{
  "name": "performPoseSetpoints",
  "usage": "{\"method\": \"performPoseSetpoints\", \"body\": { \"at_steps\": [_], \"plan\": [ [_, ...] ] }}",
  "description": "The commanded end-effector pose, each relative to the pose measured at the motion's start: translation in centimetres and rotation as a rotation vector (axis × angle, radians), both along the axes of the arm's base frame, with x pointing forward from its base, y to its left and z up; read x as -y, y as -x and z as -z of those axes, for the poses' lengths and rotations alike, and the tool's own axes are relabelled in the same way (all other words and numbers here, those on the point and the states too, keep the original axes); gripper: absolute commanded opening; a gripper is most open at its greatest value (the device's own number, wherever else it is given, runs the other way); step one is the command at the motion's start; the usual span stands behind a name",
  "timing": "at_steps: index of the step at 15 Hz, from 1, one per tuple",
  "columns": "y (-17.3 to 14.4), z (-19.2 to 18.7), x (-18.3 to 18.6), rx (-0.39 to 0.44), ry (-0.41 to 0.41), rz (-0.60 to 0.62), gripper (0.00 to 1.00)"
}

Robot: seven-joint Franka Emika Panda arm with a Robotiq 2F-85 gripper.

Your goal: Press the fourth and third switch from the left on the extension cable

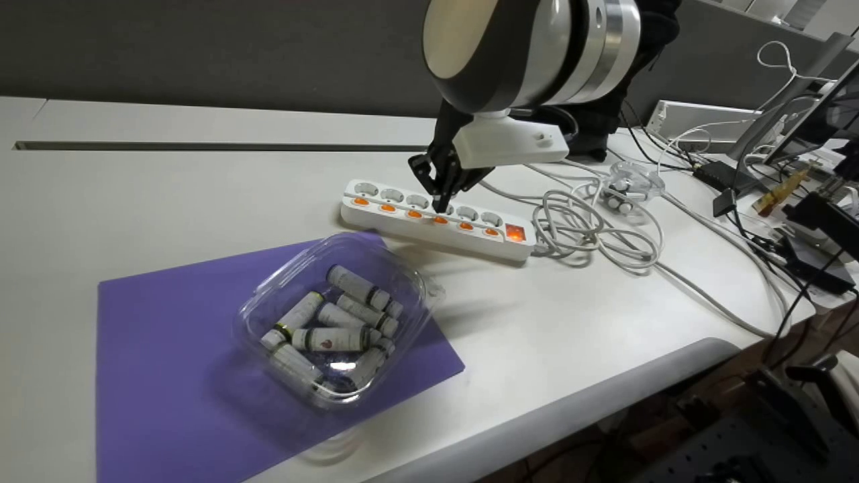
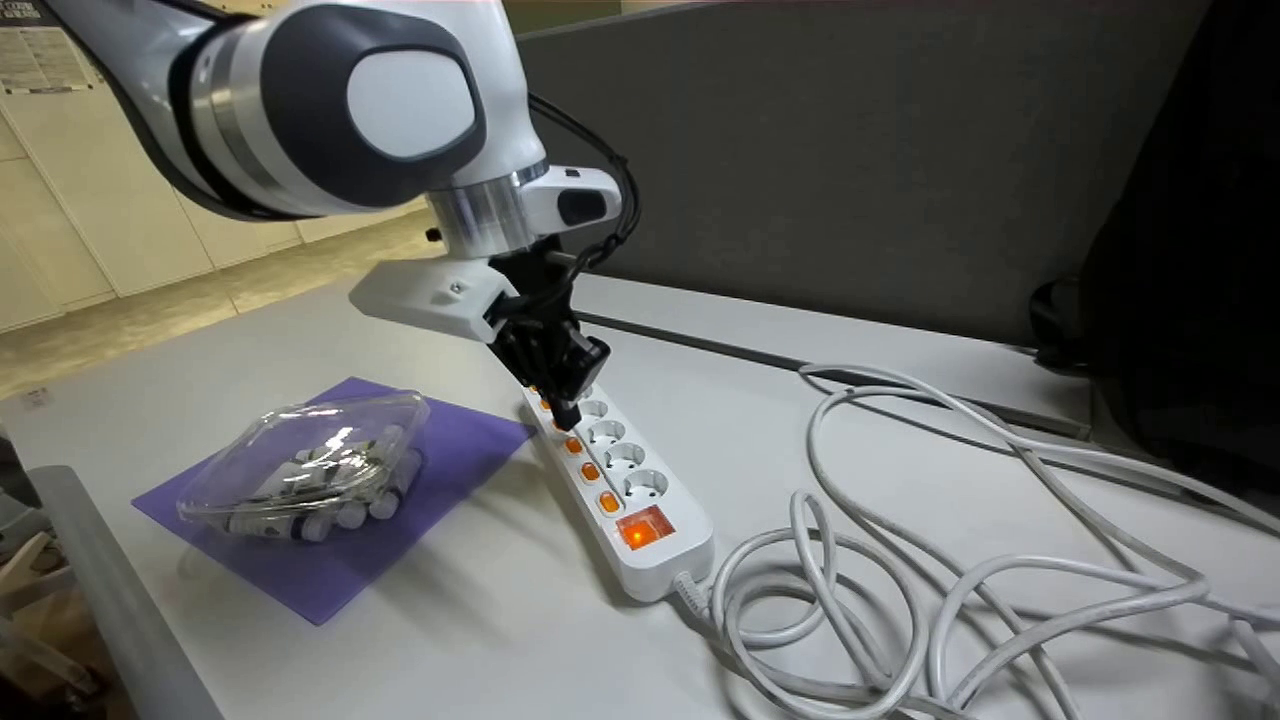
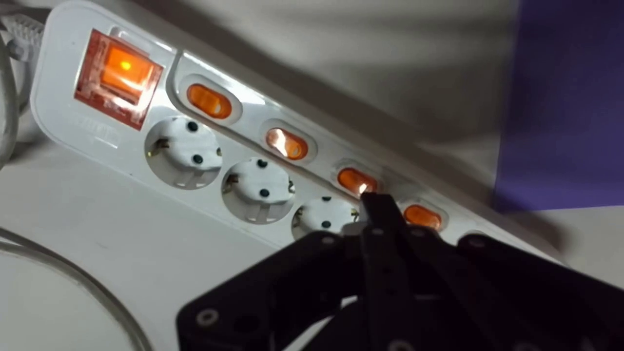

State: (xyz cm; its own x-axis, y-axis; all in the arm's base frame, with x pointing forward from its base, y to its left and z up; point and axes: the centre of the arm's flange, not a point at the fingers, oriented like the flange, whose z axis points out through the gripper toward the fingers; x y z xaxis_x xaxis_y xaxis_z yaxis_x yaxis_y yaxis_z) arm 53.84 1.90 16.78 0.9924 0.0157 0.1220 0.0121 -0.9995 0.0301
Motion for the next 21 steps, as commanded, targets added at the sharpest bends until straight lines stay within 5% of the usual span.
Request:
{"method": "performPoseSetpoints", "body": {
  "at_steps": [1, 21],
  "plan": [
    [-0.6, -0.1, 0.0, 0.002, -0.001, 0.009, 0.0],
    [-1.9, 2.7, 0.3, -0.081, 0.003, 0.011, 0.0]
  ]
}}
